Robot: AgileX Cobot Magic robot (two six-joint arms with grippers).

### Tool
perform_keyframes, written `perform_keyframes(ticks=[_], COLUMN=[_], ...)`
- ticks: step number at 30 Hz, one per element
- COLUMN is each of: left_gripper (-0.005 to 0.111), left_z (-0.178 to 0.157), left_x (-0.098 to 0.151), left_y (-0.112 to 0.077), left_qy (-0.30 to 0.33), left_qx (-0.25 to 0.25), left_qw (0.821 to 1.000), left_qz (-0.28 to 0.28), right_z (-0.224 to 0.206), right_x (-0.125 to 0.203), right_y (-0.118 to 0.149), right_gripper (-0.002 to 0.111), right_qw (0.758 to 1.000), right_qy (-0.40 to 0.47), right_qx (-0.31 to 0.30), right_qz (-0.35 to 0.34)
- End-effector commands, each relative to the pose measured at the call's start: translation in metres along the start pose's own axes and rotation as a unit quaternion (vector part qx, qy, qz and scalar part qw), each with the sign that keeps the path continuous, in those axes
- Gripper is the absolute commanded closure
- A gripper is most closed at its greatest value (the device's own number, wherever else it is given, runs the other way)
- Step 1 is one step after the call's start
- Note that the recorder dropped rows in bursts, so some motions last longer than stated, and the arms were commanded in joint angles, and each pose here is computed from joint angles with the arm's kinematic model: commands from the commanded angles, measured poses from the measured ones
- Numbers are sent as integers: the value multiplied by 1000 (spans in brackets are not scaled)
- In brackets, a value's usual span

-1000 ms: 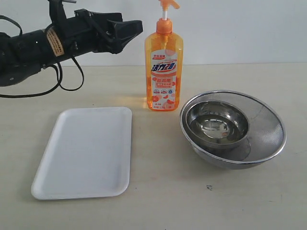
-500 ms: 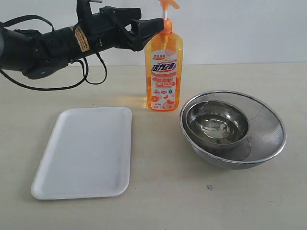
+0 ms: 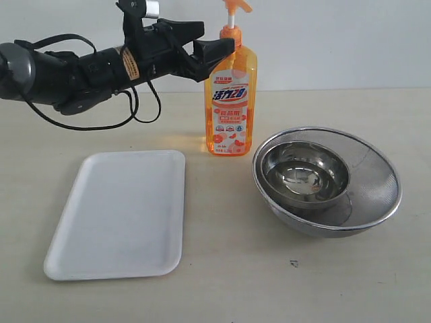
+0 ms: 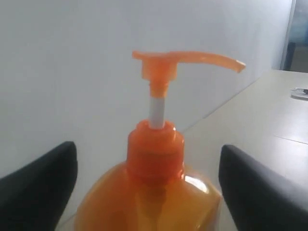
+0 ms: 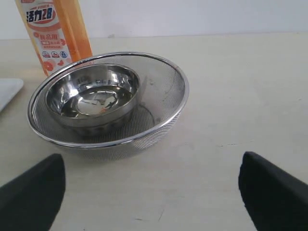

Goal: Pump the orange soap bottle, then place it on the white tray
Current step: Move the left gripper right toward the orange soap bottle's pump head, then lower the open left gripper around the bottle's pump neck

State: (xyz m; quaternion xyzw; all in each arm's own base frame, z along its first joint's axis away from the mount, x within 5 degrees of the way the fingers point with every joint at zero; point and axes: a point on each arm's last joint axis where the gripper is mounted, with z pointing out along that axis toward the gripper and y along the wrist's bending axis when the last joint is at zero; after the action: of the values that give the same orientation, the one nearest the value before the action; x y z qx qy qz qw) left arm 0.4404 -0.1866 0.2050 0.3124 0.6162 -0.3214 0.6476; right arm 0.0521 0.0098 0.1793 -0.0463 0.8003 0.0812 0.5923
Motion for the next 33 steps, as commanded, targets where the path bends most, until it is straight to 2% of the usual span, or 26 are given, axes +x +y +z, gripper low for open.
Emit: perform_keyframes(ticks=[1, 6, 15, 33], left_gripper=[31, 31, 31, 31], left_z=[5, 7, 13, 13], left_x=[-4, -6, 7, 6], left_y=[1, 2, 3, 5], left_qy=[-12, -17, -34, -39], left_qx=[3, 3, 22, 11], left_qw=[1000, 1000, 999, 999], left_qz=[5, 9, 2, -2], right_z=[0, 0, 0, 0], right_x=[-1, -1, -1, -1], right_y=[0, 0, 0, 0], right_gripper=[21, 21, 21, 21], right_qw=[1000, 1000, 1000, 1000], right_qy=[-5, -5, -5, -4], right_qx=[3, 3, 3, 3], right_qz=[0, 0, 0, 0])
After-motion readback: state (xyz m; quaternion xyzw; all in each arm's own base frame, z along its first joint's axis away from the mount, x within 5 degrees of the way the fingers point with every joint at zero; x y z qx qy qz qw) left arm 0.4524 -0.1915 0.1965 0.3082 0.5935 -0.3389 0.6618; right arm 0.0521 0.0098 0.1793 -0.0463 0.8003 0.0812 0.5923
